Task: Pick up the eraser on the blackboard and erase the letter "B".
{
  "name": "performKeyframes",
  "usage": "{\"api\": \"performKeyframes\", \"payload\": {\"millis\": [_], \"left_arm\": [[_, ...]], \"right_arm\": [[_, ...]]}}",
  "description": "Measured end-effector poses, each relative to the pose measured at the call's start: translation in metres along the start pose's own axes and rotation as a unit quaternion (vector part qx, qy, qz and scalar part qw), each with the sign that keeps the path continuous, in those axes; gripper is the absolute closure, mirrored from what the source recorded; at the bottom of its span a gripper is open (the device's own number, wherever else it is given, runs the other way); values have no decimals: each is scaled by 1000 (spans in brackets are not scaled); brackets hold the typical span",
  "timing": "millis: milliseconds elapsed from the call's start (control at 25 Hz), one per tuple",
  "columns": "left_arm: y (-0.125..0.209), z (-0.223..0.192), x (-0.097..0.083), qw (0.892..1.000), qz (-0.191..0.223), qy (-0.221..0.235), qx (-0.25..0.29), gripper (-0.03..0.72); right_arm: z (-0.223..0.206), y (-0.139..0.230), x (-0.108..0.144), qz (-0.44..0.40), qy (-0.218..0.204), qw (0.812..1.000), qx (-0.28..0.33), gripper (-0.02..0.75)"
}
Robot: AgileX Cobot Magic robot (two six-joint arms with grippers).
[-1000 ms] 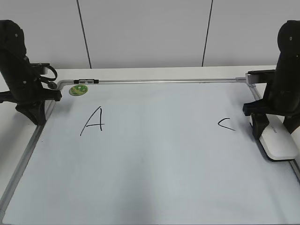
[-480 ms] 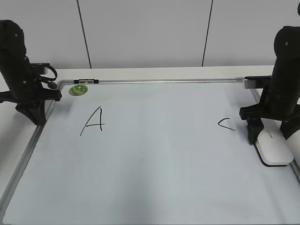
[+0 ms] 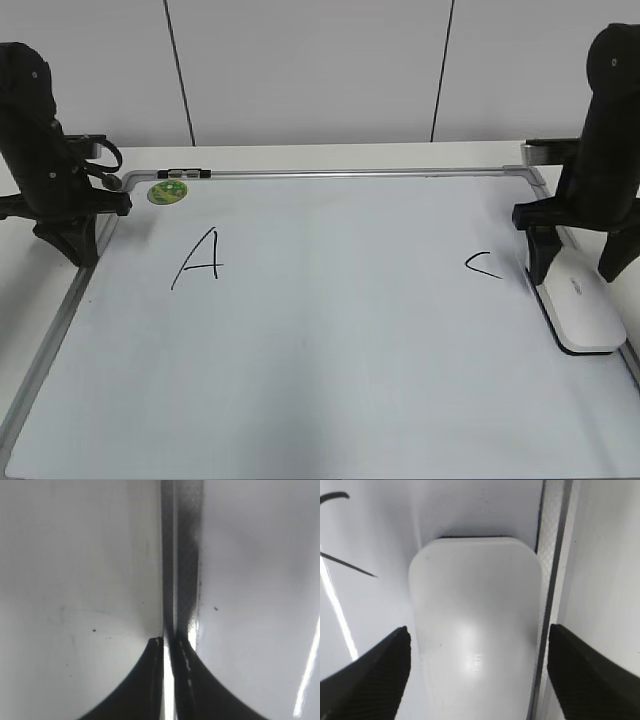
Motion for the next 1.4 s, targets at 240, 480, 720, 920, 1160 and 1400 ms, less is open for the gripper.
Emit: {"api": "performKeyframes", "payload": {"millis": [240,480,720,920,1160,1400], "left_arm": [[-3,5,1,1000,-4,-5,7,508],[-11,27,10,999,-5,-37,-11,276],[-14,71,15,997,-3,-51,-51,235],[-14,95,14,996,-1,-47,-74,232],[-9,132,9,993,3,-32,-109,237],[20,179,6,989,-6,-32,-145,263]], "right_arm": [[9,-7,-2,-3,6,1000,-13,110],[9,-6,-3,-9,8,1000,-11,141],[16,-6,-3,-12,7,1000,-19,143],[47,-4,-3,-12,7,998,-56,144],[92,7,-3,-13,3,993,-114,144],[122,40,-2,-16,-6,983,-183,145]]}}
Point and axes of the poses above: a point on each arm's last joint axis where the gripper is mounted, z pointing back along that axis away from the gripper, x along the wrist's bending axis when the last joint is at zero, y = z × x, the point moved 8 cm from there along -z, pointing out along that axis toward the gripper, and after that the axes turned 2 degrees about z, right-handed, at the moved point
